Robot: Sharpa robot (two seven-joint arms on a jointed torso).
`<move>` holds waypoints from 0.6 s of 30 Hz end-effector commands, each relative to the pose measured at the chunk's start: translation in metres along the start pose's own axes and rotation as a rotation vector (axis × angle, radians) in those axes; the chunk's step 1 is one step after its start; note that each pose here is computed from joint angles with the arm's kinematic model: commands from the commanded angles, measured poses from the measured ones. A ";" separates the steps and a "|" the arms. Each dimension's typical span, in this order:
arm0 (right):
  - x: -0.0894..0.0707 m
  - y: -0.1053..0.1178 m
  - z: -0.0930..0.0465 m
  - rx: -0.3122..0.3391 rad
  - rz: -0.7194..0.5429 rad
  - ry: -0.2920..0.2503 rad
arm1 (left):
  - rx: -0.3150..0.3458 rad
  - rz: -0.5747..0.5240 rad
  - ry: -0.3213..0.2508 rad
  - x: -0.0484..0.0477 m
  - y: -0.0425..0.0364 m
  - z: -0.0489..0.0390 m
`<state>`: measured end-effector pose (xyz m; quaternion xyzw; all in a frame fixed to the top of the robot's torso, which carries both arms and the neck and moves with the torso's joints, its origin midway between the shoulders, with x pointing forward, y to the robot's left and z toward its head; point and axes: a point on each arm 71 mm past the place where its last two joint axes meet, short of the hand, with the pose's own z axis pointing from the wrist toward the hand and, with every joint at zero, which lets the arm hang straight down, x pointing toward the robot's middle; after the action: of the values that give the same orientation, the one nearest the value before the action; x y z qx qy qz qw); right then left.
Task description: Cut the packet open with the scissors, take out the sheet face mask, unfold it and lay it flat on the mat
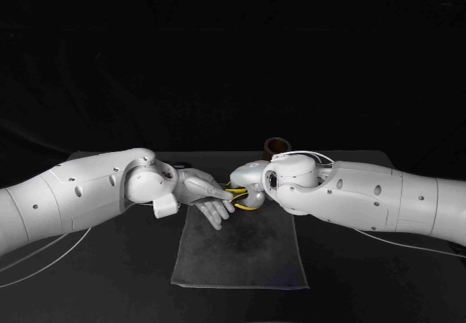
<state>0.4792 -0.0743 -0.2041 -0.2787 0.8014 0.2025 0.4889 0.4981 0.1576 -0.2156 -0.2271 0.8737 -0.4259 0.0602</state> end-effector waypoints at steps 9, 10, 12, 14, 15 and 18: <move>0.008 -0.003 -0.009 -0.017 0.056 -0.013 | 0.088 -0.065 -0.040 -0.0044 -0.0118 -0.0059; 0.009 -0.005 -0.010 -0.015 0.071 -0.017 | 0.084 -0.068 -0.051 -0.0058 -0.0109 -0.0067; 0.009 -0.007 -0.013 -0.014 0.097 -0.027 | 0.079 -0.069 -0.070 -0.0078 -0.0096 -0.0079; 0.009 -0.009 -0.016 -0.016 0.127 -0.046 | 0.072 -0.071 -0.095 -0.0105 -0.0078 -0.0097; 0.008 -0.011 -0.019 -0.018 0.148 -0.064 | 0.068 -0.073 -0.114 -0.0128 -0.0063 -0.0113; 0.008 -0.014 -0.024 -0.019 0.183 -0.084 | 0.061 -0.076 -0.148 -0.0176 -0.0033 -0.0148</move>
<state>0.4695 -0.1019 -0.2064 -0.2290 0.8073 0.2335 0.4913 0.5060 0.1712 -0.2070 -0.2680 0.8561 -0.4325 0.0909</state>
